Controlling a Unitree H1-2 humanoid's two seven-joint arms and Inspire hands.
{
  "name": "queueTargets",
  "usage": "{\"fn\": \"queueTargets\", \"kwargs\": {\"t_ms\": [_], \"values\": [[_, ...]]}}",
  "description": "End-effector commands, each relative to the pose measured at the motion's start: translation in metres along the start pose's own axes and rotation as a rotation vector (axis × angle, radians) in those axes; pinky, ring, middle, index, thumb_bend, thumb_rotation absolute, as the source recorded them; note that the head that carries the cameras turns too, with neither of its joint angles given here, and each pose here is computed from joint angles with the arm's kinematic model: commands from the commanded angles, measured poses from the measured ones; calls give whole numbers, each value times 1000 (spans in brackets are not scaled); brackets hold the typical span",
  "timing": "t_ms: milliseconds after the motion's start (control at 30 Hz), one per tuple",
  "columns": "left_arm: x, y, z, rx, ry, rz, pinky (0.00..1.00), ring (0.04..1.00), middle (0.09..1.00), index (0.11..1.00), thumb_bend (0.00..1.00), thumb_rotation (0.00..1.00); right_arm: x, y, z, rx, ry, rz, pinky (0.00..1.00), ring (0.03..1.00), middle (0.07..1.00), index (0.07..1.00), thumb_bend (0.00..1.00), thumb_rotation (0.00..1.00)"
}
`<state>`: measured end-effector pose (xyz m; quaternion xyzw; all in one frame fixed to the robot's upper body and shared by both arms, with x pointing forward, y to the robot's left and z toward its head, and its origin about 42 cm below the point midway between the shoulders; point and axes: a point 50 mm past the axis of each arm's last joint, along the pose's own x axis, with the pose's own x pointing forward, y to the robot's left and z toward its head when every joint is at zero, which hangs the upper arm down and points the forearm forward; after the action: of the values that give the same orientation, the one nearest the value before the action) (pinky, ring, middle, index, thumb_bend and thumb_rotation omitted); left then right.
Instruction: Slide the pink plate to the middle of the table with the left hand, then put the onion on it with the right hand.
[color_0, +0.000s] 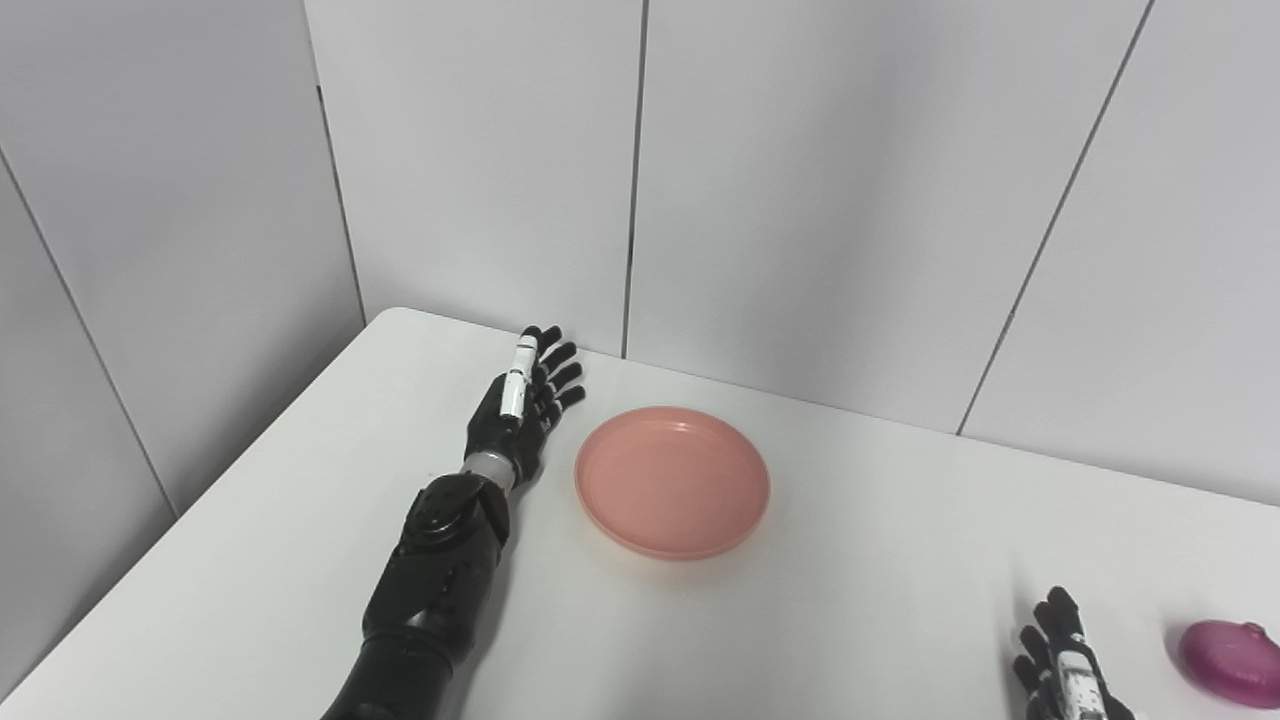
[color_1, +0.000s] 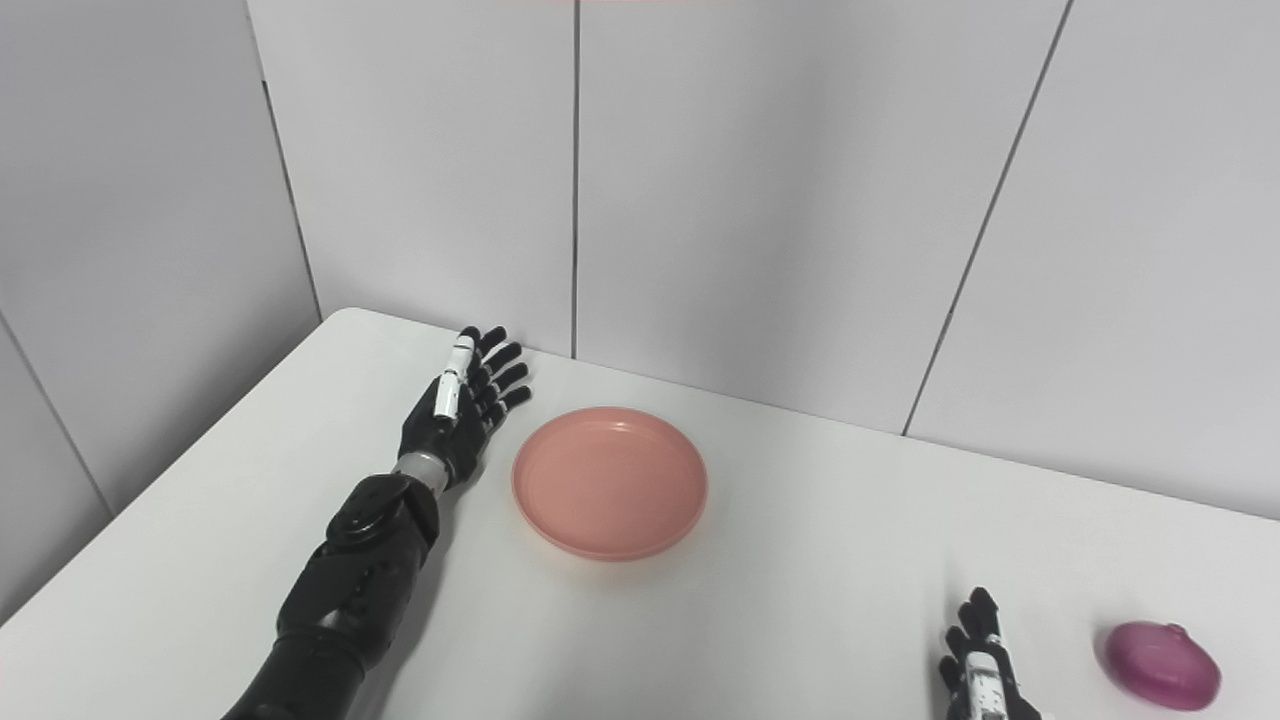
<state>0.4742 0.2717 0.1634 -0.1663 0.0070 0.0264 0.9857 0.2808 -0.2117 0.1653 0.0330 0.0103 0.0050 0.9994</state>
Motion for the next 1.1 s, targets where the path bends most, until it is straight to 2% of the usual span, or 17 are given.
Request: {"fn": "queueTargets", "kwargs": {"t_ms": [0,167,367,733,1067], "values": [[3,-19,8,-4,-18,-70,881,907,907,886,425,1000,1,4,12,11,-73,17,1000,1000,1000,1000,150,1000],[-5,-39,6,-10,-10,-123,854,884,890,868,417,1000,1,7,12,10,-69,6,1000,1000,1000,1000,155,1000],[-15,-54,1,-29,18,-167,867,888,894,877,419,1000,1,9,13,-2,-67,8,1000,1000,1000,1000,157,1000],[-28,-70,-10,-43,46,-227,868,885,890,871,418,1000,2,11,11,-9,-68,8,1000,1000,1000,1000,170,1000],[-42,-90,-13,-68,23,-270,883,901,906,886,431,1000,3,17,9,25,-63,-12,1000,1000,1000,1000,168,1000]]}}
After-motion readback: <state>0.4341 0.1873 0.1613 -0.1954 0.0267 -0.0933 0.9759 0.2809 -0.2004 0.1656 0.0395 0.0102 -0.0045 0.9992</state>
